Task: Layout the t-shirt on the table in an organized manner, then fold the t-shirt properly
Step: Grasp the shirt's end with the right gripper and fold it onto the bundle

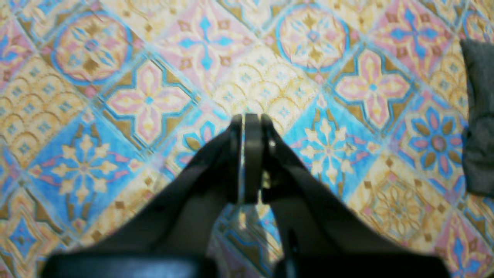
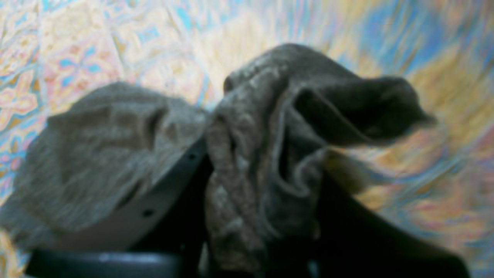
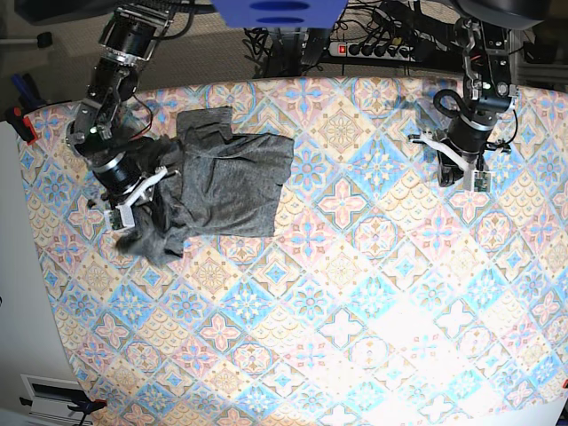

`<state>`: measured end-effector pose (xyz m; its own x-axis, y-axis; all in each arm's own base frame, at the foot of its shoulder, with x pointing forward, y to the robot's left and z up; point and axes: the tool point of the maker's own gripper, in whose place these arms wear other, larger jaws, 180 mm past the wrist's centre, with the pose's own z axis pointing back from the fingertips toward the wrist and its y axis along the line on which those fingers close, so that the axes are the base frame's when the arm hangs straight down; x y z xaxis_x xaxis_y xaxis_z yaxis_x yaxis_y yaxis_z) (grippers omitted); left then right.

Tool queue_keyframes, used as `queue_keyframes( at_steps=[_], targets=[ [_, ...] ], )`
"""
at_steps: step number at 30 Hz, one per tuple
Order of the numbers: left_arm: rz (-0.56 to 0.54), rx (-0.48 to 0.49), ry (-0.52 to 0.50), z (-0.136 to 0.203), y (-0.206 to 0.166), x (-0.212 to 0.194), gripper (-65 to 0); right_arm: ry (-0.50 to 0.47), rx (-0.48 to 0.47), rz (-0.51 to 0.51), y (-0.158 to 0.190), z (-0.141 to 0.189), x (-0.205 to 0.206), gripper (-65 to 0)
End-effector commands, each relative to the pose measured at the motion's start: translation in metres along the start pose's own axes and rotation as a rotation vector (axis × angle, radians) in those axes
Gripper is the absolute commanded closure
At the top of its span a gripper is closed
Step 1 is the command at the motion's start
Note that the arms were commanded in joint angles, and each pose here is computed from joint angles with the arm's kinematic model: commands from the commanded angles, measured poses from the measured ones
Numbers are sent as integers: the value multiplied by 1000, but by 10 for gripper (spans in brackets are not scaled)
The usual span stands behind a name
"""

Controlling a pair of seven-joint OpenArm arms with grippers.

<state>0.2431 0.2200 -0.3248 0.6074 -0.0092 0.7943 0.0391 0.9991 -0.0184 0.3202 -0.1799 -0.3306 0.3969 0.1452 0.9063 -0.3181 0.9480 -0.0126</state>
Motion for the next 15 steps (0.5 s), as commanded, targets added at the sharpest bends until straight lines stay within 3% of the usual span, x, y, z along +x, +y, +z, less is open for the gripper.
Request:
queue_keyframes(
  at_steps=[1, 4, 8, 13, 15],
  targets=[
    [-10, 1, -24, 4, 1, 6, 0, -54, -8, 15, 5, 1, 18, 0],
    [-11, 2, -21, 4, 1, 5, 0, -15, -62, 101, 13, 1, 22, 0],
    [-12, 1, -19, 4, 1, 4, 0, 48, -63, 168, 34, -10, 13, 0],
    [-12, -1, -18, 4, 0, 4, 0, 23, 12, 201, 73, -8, 0, 0],
    [-12, -4, -17, 4, -1, 4, 0, 9, -11, 184, 77, -6, -2, 0]
  ],
)
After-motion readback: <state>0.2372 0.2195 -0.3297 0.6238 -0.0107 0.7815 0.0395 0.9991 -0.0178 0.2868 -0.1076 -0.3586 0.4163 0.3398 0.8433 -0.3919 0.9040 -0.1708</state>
